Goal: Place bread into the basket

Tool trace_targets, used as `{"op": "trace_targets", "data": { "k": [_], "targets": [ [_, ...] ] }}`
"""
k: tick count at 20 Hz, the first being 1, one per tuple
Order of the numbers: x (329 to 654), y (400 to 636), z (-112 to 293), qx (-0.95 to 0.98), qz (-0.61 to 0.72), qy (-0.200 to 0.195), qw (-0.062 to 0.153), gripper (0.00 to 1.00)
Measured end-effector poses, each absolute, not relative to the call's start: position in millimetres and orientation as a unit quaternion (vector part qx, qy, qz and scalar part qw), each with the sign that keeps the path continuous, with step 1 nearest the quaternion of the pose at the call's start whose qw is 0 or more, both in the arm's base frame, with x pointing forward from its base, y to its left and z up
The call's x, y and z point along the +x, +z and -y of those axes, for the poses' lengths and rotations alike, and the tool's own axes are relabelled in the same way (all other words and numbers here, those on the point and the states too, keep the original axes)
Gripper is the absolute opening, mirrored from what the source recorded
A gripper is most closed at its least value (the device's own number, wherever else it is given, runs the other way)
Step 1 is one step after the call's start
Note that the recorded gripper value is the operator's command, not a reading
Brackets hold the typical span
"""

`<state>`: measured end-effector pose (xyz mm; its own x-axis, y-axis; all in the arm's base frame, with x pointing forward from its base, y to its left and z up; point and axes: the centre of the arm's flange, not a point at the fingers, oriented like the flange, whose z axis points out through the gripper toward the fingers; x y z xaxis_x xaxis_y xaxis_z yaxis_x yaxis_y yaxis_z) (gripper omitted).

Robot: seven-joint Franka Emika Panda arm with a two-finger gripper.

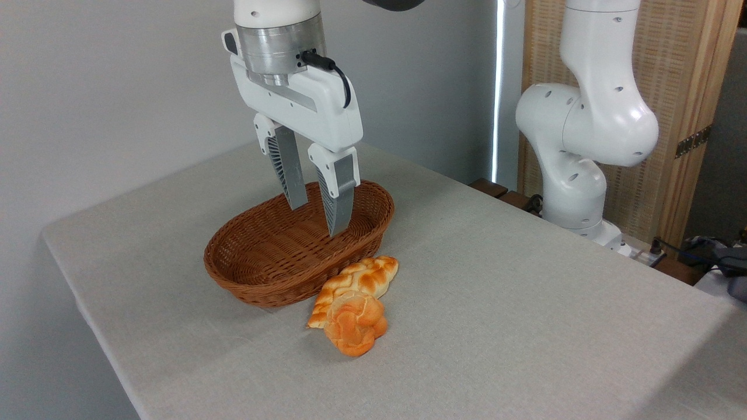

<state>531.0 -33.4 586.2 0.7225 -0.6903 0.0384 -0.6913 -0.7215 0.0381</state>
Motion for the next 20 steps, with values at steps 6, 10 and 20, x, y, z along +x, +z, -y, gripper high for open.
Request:
{"op": "trace_targets", "data": {
  "k": [6,10,20],
  "targets": [
    [531.0,586.2,33.4,0.928,0.372,0.011,0.025,1.0],
    [531.4,585.2,33.5,0.928,0.372,0.01,0.025,1.0],
    [534.0,584.1,26.3,0.929,0.368,0.012,0.021,1.0]
  ]
}}
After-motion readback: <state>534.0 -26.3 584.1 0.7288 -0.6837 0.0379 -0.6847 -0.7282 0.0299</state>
